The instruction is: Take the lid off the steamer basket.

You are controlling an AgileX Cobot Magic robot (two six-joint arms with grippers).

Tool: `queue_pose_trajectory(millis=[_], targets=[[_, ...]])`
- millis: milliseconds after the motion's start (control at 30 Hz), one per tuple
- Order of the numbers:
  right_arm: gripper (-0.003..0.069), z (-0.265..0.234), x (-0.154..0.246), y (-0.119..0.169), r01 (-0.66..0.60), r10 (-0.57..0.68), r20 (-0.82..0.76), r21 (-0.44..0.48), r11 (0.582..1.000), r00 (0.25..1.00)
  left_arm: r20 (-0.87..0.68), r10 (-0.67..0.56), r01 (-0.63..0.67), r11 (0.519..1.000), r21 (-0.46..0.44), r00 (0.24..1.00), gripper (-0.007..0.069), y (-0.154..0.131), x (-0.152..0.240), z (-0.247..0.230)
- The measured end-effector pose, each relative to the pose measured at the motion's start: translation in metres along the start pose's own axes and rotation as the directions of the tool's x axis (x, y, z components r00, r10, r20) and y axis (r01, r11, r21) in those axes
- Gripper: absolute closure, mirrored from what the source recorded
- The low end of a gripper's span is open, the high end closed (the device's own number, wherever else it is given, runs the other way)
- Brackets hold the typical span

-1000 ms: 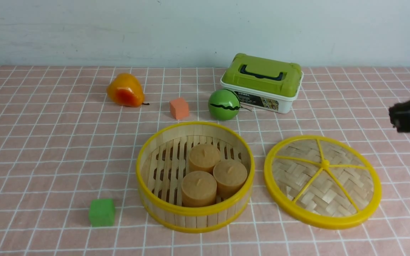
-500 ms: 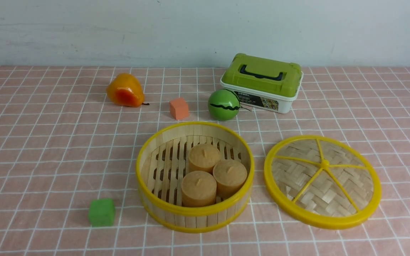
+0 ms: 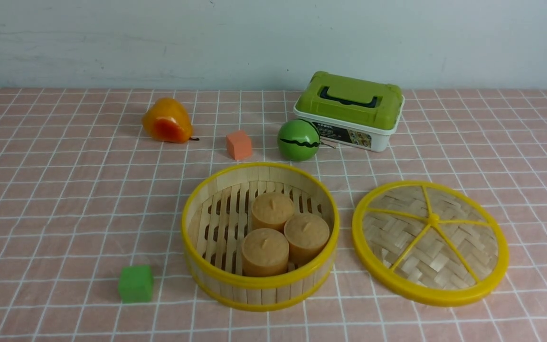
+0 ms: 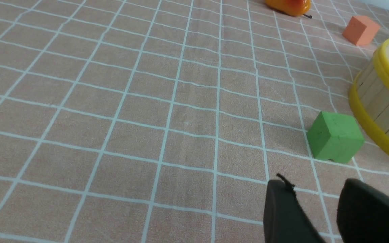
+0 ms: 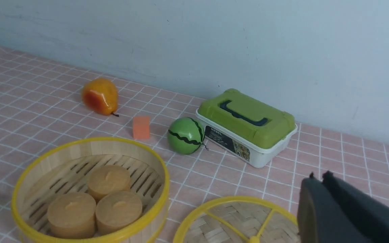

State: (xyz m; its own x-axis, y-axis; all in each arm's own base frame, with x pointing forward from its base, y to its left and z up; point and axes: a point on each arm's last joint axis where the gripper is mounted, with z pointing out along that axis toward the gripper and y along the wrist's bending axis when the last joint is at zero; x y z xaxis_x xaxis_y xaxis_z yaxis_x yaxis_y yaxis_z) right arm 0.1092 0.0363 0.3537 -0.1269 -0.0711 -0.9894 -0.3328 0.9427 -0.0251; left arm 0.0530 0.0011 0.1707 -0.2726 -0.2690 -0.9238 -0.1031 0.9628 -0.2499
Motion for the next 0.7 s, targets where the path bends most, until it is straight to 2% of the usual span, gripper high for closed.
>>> queue_pose_trajectory(millis=[167,267,400,500,700], targets=[[0.0663,-0.004,0.025,-0.004,-0.002,0.003,-0.020,0.046,0.999,1.000,0.000,0.000,0.000,1.000,0.000,1.000,0.0386,0.000,0.000,0.000],[0.0663,-0.013,0.060,-0.010,-0.019,0.024,-0.037,0.138,0.990,0.999,0.000,0.000,0.000,1.000,0.000,1.000,0.0386,0.000,0.000,0.000],[0.0662,-0.028,0.114,-0.017,-0.088,0.107,-0.046,0.298,0.950,0.993,0.000,0.000,0.000,1.000,0.000,1.000,0.0386,0.000,0.000,0.000],[0.0662,-0.035,0.142,-0.019,-0.128,0.150,-0.033,0.373,0.919,0.988,0.000,0.000,0.000,1.000,0.000,1.000,0.0386,0.000,0.000,0.000],[0.0662,-0.040,0.184,-0.017,-0.185,0.215,-0.027,0.420,0.889,0.976,0.000,0.000,0.000,1.000,0.000,1.000,0.0386,0.000,0.000,0.000]])
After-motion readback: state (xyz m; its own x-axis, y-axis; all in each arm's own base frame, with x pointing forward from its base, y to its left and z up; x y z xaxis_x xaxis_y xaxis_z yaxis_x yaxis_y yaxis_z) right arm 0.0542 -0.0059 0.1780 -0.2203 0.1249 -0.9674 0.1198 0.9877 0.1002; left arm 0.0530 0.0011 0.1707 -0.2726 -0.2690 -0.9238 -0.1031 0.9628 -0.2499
